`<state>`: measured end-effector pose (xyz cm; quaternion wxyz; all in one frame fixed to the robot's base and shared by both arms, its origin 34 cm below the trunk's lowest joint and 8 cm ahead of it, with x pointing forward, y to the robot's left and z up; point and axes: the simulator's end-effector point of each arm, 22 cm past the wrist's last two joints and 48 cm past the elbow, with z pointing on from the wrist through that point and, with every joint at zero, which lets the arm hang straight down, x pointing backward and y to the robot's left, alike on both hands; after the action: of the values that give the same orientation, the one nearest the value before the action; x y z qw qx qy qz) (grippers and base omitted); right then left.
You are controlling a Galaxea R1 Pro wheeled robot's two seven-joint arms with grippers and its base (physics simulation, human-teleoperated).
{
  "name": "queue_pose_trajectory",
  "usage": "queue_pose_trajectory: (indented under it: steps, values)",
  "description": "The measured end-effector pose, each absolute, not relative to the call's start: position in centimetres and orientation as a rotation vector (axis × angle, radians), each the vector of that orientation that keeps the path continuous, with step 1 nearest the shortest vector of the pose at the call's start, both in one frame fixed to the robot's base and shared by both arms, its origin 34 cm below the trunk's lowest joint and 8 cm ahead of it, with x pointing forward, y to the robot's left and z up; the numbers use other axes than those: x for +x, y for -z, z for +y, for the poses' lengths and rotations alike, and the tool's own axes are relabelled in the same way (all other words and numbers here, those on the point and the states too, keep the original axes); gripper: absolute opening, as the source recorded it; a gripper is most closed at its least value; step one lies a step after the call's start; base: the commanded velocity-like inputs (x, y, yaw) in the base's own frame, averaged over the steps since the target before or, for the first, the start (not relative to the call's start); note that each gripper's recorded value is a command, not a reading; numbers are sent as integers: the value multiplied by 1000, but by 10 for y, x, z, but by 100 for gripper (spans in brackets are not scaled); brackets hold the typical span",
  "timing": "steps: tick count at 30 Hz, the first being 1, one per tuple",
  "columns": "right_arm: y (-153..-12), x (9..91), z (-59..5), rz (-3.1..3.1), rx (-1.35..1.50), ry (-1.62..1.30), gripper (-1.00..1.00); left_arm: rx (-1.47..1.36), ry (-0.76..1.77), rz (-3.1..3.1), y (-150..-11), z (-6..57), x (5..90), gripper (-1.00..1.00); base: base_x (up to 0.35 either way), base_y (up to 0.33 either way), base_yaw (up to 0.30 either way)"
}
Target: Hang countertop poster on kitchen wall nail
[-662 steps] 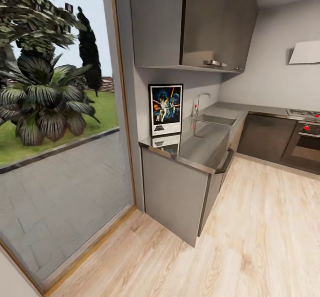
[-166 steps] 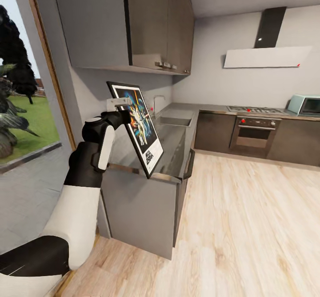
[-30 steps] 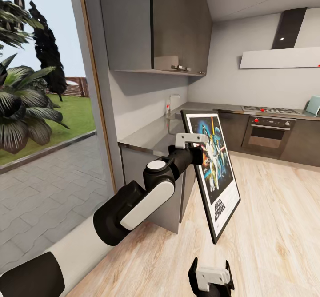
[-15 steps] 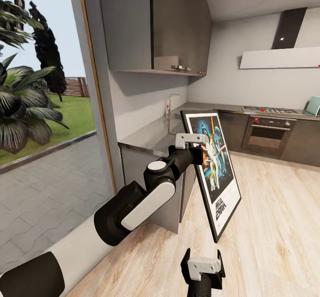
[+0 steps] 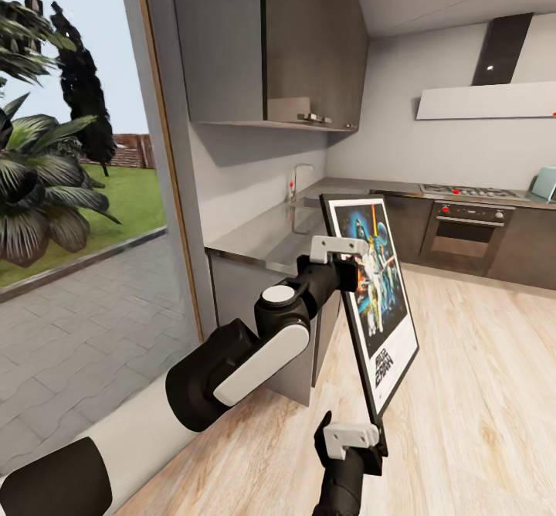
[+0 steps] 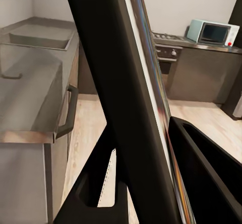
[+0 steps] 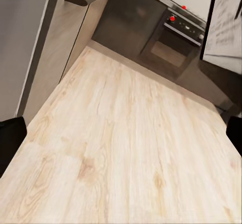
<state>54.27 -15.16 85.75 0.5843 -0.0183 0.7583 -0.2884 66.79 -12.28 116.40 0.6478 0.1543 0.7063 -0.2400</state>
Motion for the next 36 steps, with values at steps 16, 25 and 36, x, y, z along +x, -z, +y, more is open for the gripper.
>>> queue_pose_trajectory:
  steps: [16, 25, 36]
  values:
    - [-860, 543, -156, 1762, -34, 699, 100, 315, 529, 1644, -1146, -119, 683, -100, 0, 0, 0]
    - [-854, 542, -156, 1791, -18, 680, 100, 295, 515, 1656, -1138, -115, 691, -100, 0, 0, 0]
    - [-854, 542, -156, 1792, -17, 678, 100, 287, 513, 1655, -1138, -114, 693, -100, 0, 0, 0]
